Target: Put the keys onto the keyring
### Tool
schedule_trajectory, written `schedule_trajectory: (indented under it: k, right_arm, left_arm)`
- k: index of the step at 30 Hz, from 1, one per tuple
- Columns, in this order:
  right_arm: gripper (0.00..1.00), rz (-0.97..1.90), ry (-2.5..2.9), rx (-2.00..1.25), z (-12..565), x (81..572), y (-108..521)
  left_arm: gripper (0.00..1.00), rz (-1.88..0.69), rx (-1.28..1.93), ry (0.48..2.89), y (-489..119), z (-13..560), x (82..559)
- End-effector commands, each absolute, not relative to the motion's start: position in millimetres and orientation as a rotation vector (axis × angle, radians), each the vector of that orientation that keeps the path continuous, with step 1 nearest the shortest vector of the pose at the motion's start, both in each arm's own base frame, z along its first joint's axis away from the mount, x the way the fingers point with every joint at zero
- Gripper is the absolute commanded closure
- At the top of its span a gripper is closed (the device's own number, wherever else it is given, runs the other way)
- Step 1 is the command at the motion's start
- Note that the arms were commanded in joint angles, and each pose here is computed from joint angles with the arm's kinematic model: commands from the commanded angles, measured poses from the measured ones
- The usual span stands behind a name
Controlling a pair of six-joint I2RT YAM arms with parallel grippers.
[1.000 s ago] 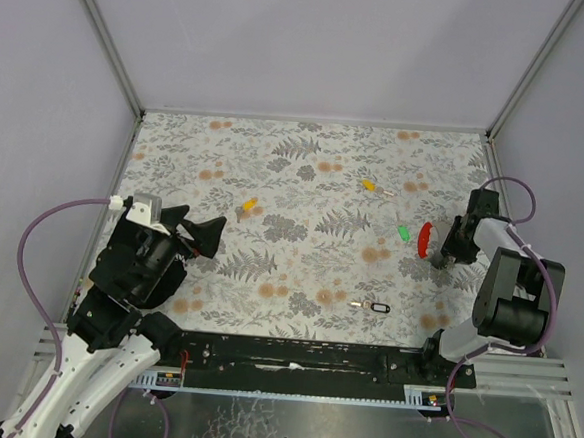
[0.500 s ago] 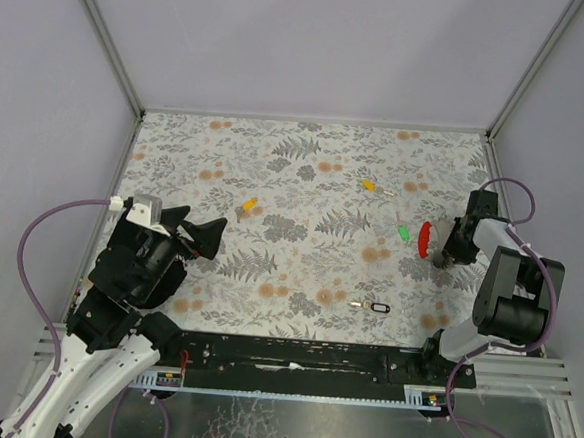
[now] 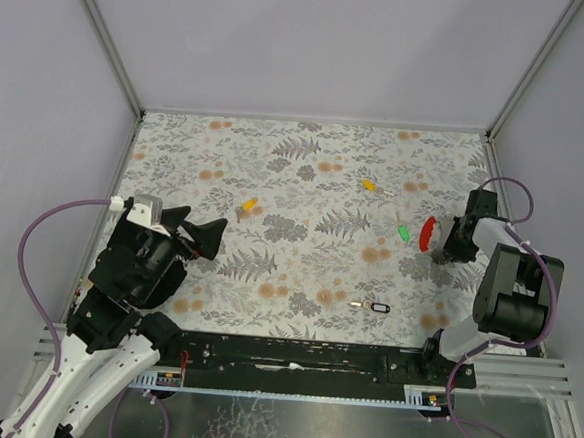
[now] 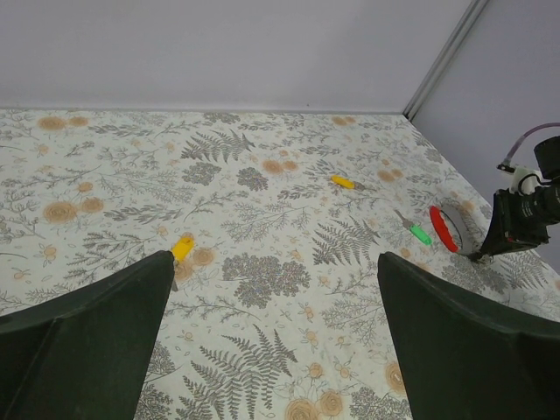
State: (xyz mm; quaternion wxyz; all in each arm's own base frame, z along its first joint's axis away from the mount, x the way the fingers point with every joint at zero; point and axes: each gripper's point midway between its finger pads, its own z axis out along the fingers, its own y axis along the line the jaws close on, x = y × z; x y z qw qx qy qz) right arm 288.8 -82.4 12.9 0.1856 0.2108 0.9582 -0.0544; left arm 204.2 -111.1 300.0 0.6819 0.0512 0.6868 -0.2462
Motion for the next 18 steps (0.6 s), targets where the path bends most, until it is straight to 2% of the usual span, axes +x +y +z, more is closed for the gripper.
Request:
schedule_trajectory:
  k: [1,10,18]
  right_arm:
    - [0.81,-0.178,2.676,0.588,23.1,290.5,-86.4]
    - [0.99,-0.124,2.594,0.562,52.2,300.8,-82.0]
    - [1.0,-0.041,2.528,0.518,77.0,312.1,-72.4]
  left_arm:
    - [0.0,-0.565,0.148,1.523,-114.8,304.9,200.9]
    - [0.0,-0.57,0.168,1.539,-119.0,301.6,202.4]
    - [0.0,-0.57,0.176,1.57,-123.3,296.0,206.6]
